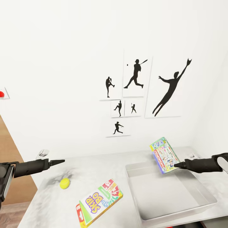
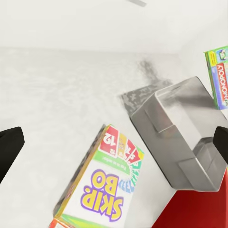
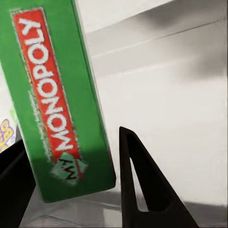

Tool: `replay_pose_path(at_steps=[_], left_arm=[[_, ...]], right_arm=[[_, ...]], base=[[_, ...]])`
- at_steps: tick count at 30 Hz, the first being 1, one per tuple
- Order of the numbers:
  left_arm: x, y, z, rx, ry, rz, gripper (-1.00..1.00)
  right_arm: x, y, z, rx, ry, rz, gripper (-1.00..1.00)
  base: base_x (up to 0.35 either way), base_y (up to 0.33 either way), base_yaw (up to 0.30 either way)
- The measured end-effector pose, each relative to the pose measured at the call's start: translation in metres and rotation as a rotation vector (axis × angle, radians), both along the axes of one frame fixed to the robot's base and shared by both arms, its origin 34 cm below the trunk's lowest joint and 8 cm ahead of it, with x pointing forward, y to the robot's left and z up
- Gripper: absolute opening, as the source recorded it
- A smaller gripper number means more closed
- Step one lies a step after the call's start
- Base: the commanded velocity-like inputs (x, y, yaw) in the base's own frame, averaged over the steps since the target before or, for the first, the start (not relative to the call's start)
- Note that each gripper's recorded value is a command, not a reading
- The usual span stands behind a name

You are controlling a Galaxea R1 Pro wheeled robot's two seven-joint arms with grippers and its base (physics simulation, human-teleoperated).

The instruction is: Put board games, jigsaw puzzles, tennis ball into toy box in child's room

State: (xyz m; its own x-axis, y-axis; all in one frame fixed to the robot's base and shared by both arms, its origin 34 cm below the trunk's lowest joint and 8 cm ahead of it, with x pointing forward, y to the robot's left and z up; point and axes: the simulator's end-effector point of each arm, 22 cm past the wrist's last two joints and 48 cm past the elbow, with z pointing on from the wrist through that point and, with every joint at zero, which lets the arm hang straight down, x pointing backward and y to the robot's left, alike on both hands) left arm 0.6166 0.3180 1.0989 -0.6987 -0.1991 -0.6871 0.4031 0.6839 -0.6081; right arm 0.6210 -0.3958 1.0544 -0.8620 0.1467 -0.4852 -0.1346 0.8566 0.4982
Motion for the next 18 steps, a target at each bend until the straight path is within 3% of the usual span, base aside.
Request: replay_pose_path(at_steps=[3, 10, 18], left_arm=[[0.000, 0.000, 0.000, 0.000, 0.000, 0.000, 1.00], [0.000, 0.000, 0.000, 0.000, -0.001, -0.001, 1.00], [0.000, 0.000, 0.000, 0.000, -0.001, 0.001, 1.00]], right_arm=[[-0.008, -0.013, 0.001, -0.019, 0.014, 0.000, -1.00], [-0.035, 0.023, -0.007, 0.031, 0.077, 0.107, -1.00], [-0.046, 0.023, -0.024, 0.024, 0.130, 0.115, -1.00]], base=[[0.000, 0.000, 0.000], [0.000, 0.000, 0.000], [0.000, 0.000, 0.000]])
